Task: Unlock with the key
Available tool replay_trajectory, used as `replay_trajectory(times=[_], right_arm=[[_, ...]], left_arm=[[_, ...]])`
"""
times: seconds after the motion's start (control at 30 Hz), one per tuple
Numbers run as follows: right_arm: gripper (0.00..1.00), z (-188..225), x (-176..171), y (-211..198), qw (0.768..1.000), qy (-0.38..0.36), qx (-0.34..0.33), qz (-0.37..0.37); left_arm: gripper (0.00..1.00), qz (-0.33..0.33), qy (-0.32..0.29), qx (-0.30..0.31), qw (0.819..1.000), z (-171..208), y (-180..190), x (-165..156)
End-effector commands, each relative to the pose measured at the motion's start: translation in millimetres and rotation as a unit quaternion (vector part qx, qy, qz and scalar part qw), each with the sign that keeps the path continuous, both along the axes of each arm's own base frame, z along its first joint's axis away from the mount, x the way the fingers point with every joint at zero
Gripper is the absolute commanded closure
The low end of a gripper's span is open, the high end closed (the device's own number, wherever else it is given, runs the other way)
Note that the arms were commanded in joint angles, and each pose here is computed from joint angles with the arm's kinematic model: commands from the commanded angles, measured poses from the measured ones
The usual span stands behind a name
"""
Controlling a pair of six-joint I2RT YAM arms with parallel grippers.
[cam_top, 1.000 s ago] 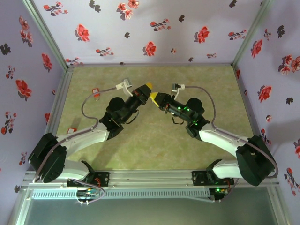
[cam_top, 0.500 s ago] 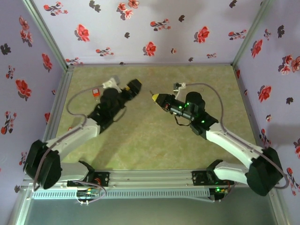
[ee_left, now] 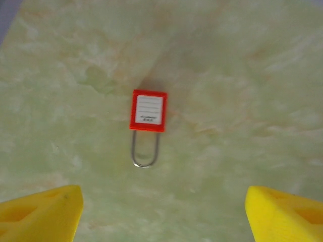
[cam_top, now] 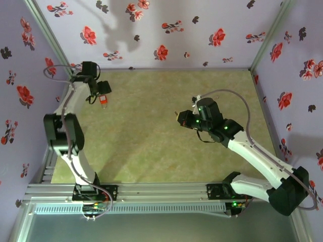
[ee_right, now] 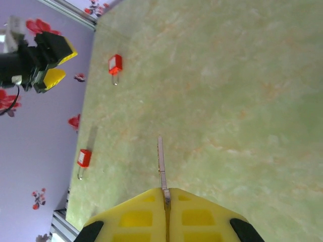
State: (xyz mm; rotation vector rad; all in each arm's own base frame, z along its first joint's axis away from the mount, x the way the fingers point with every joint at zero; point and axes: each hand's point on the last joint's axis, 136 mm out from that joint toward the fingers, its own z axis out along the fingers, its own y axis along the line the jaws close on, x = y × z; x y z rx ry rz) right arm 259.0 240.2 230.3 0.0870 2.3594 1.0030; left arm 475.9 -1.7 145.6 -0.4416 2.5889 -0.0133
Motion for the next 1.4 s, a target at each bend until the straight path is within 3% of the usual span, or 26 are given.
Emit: replay_trajectory(times=[0.0, 0.2, 0.37, 1.03, 1.37], right_arm=[[1.00, 1.4, 0.7, 0.4, 1.000, -0.007, -0.014, 0.005], [1.00, -4.7, 4.7, 11.4, 1.000, 0.009, -0.009, 0.017], [1.00, -8.7, 5.6, 14.2, 1.000, 0.015, -0.009, 0.019], [1.00, -11.3, 3.6, 15.1, 1.000, 0.018, -0.006, 0.022], [1.00, -13.7, 1.8, 12.9, 1.000, 0.020, -0.005, 0.019]], left_arm=[[0.21, -0.074, 0.078, 0.009, 0.994, -20.6, 0.7, 4.0], [0.32, -0.069, 0.130, 0.009, 0.989, -57.9, 13.1, 34.4], [0.34, -0.073, 0.146, 0.003, 0.987, -78.1, 12.2, 43.7], [0.41, -0.055, 0.181, 0.016, 0.982, -121.1, 19.9, 41.2], [0.57, -0.048, 0.189, 0.023, 0.981, -129.3, 23.3, 42.1]])
